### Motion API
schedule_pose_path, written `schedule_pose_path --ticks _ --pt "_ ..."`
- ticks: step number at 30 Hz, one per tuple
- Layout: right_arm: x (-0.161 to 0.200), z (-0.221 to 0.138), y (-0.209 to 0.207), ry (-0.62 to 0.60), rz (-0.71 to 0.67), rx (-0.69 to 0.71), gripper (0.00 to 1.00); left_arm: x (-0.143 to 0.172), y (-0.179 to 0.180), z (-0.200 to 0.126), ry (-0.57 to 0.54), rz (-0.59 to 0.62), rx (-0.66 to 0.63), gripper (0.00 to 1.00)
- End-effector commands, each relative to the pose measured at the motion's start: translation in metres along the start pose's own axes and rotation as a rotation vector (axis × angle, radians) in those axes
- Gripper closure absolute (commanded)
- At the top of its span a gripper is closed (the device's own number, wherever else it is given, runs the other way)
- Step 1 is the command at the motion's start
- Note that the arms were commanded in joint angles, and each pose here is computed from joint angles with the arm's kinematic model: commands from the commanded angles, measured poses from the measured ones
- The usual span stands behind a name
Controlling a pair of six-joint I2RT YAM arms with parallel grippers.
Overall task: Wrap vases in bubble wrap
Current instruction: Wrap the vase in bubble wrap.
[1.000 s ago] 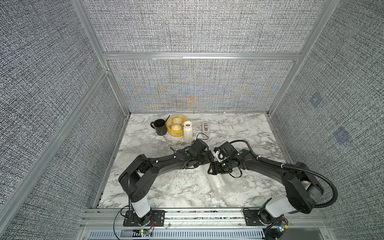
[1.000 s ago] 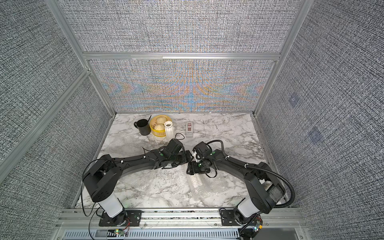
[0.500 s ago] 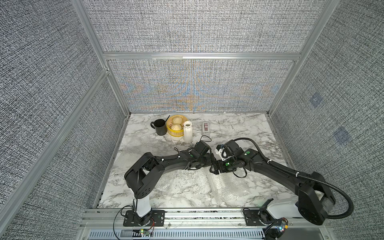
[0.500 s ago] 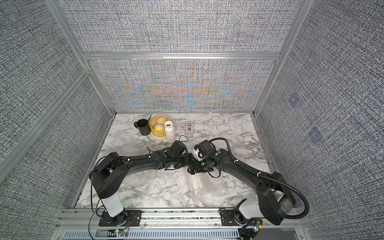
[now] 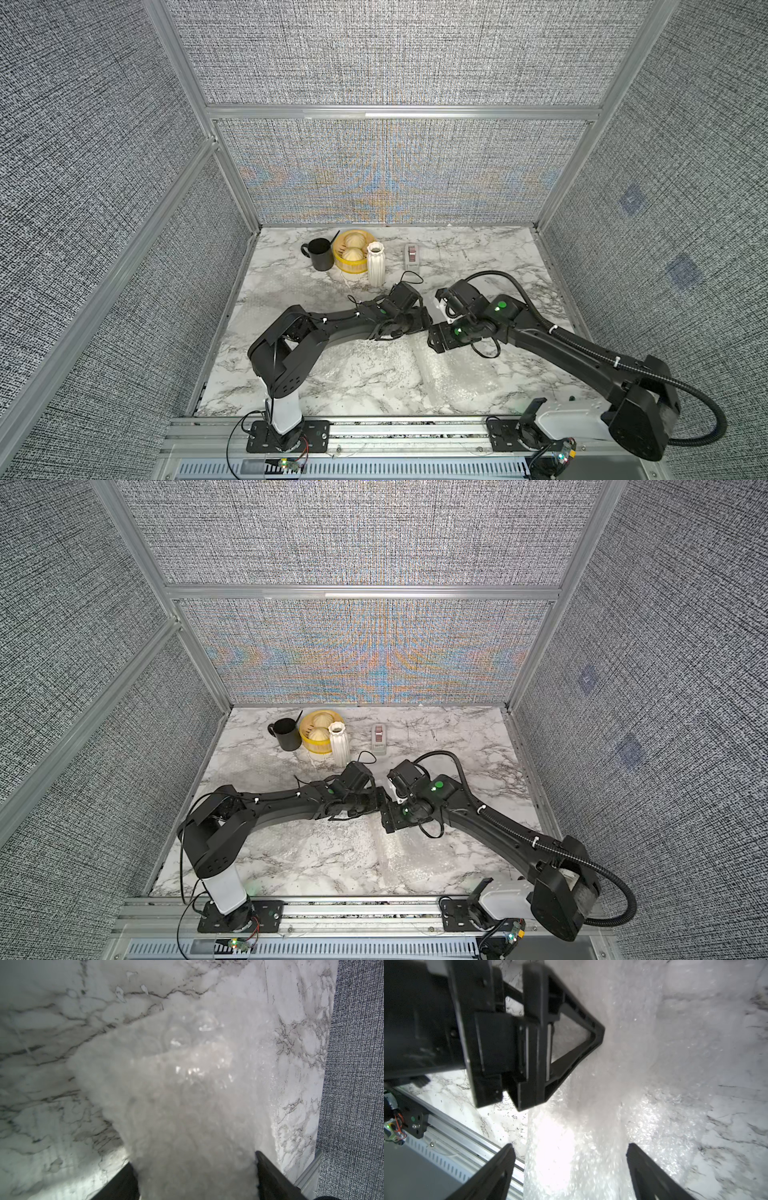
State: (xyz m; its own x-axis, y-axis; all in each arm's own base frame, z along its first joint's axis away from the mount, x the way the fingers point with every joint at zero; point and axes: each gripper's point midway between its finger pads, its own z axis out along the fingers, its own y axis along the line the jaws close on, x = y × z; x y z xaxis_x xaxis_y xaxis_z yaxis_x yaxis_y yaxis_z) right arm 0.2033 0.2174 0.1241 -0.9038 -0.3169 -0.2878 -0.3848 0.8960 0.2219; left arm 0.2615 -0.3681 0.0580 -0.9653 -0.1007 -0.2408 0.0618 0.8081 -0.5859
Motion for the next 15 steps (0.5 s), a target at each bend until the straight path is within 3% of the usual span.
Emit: schedule_pose_path --ticks 1,4,15 --pt "0.004 0.011 0.004 0.046 0.001 0.021 0.19 0.011 0.013 -0.001 0.043 -0.002 -0.054 0.2" --pt "-0.003 0.019 0.008 0.021 -0.008 0.015 0.3 0.011 0.013 -0.002 0.036 -0.007 -0.051 0.2" --pt "0.017 0.05 -0.01 0.074 0.06 -0.008 0.46 0.0 -0.006 -0.011 0.004 0.011 -0.002 0.19"
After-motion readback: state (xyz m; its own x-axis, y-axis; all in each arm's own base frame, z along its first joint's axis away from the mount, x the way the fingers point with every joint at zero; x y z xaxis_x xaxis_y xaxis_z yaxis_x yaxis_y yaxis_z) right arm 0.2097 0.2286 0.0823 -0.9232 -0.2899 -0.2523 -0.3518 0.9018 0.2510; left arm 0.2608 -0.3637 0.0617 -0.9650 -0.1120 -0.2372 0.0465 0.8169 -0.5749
